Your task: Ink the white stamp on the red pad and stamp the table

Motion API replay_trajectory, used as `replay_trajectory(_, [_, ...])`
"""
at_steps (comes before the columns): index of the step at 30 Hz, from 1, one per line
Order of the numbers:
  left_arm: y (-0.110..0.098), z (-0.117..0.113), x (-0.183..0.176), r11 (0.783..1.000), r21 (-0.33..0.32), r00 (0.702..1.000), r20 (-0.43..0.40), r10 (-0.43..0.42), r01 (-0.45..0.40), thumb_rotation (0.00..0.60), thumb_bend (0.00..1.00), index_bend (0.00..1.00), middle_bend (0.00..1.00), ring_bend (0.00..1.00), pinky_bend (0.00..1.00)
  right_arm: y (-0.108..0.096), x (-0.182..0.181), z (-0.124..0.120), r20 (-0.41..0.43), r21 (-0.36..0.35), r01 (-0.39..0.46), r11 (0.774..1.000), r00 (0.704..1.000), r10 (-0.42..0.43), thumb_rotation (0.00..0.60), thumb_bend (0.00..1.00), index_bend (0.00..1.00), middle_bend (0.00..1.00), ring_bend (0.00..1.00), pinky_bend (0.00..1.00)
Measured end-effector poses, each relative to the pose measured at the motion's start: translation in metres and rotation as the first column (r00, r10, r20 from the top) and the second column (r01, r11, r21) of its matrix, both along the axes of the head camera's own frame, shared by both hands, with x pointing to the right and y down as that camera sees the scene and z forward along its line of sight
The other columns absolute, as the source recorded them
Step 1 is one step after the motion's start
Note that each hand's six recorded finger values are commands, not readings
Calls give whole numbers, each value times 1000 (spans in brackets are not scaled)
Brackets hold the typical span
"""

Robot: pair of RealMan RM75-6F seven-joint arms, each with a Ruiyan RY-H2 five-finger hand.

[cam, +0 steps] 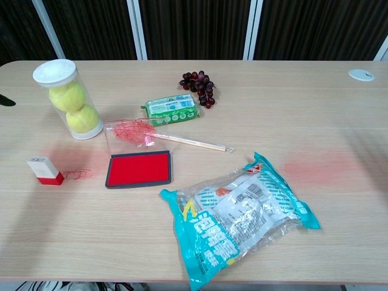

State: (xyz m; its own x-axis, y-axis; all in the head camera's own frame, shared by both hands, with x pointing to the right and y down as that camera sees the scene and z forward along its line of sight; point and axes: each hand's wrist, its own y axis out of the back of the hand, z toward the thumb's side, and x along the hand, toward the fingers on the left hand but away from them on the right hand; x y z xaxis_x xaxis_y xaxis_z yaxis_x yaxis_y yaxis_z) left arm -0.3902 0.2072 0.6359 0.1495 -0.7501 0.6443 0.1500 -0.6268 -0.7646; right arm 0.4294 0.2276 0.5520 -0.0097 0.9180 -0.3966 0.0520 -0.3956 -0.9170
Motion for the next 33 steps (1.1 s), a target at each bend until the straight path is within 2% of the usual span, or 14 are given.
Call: replay_trajectory(33, [-3,15,21,999,-40,999,-2,35,-35,600,94,97,32,16,102,3,2,-2,0,4,-10,1000,1000,10,600,170,98,0,0,190])
